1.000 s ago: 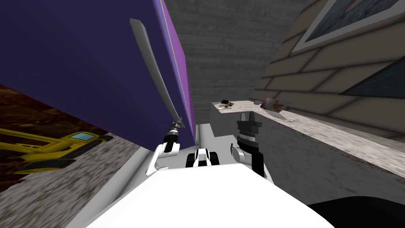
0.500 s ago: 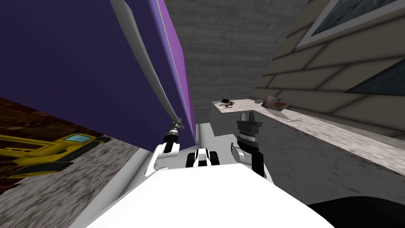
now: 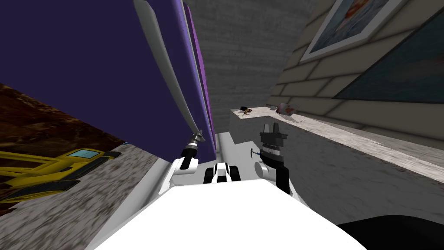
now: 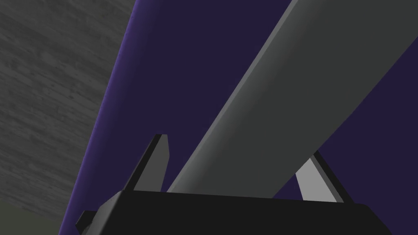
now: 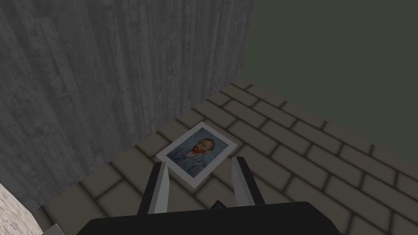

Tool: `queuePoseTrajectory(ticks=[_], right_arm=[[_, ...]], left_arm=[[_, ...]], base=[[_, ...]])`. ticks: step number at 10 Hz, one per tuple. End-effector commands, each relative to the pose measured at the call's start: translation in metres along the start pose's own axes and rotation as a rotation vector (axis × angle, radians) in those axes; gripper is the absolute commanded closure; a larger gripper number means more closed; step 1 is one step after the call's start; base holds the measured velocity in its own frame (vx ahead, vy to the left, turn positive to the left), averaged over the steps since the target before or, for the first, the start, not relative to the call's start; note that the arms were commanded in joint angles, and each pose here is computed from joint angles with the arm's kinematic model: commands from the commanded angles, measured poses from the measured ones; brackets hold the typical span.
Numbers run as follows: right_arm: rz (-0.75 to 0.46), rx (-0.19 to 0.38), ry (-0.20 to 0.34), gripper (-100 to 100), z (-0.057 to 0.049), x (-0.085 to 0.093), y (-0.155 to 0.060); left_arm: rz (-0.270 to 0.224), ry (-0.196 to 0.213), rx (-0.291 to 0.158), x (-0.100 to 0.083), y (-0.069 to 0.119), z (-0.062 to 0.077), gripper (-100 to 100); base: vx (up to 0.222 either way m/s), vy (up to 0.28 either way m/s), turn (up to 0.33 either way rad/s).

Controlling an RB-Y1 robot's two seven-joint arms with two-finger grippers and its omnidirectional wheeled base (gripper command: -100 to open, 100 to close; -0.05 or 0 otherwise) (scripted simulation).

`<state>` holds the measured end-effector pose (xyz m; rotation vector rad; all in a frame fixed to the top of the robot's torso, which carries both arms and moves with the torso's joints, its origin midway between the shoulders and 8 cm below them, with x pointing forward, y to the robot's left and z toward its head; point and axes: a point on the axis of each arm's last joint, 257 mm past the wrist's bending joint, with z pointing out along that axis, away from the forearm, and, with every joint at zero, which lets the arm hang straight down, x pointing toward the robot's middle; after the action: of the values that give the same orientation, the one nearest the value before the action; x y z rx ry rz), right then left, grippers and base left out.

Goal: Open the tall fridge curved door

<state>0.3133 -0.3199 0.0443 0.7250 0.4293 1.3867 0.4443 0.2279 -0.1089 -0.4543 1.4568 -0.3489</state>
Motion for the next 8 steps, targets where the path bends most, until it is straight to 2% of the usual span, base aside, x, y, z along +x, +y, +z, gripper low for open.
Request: queuePoseTrajectory(ticks=[1, 3, 4, 6, 7, 8], right_arm=[[0.0, 0.0, 0.0, 0, 0.0, 0.0, 0.0], [0.0, 0.0, 0.0, 0, 0.0, 0.0, 0.0], [0.0, 0.0, 0.0, 0, 0.0, 0.0, 0.0], [0.0, 0.0, 0.0, 0, 0.0, 0.0, 0.0], [0.0, 0.0, 0.0, 0, 0.0, 0.0, 0.0], [0.0, 0.0, 0.0, 0, 0.0, 0.0, 0.0]], left_arm=[[-0.008, 0.011, 0.053, 0.0, -0.019, -0.005, 100], [-0.012, 0.039, 0.099, 0.007, -0.035, -0.011, 100], [-0.012, 0.039, 0.099, 0.007, -0.035, -0.011, 100], [-0.017, 0.068, 0.144, 0.016, -0.05, -0.018, 100], [-0.008, 0.07, 0.123, 0.018, -0.041, -0.017, 100], [-0.006, 0.091, 0.148, 0.025, -0.049, -0.023, 100]], base=[[-0.305, 0.161, -0.11], [-0.338, 0.239, -0.14], [-0.298, 0.162, -0.087], [-0.316, 0.152, -0.07], [-0.19, 0.093, -0.051], [-0.139, 0.118, -0.052]])
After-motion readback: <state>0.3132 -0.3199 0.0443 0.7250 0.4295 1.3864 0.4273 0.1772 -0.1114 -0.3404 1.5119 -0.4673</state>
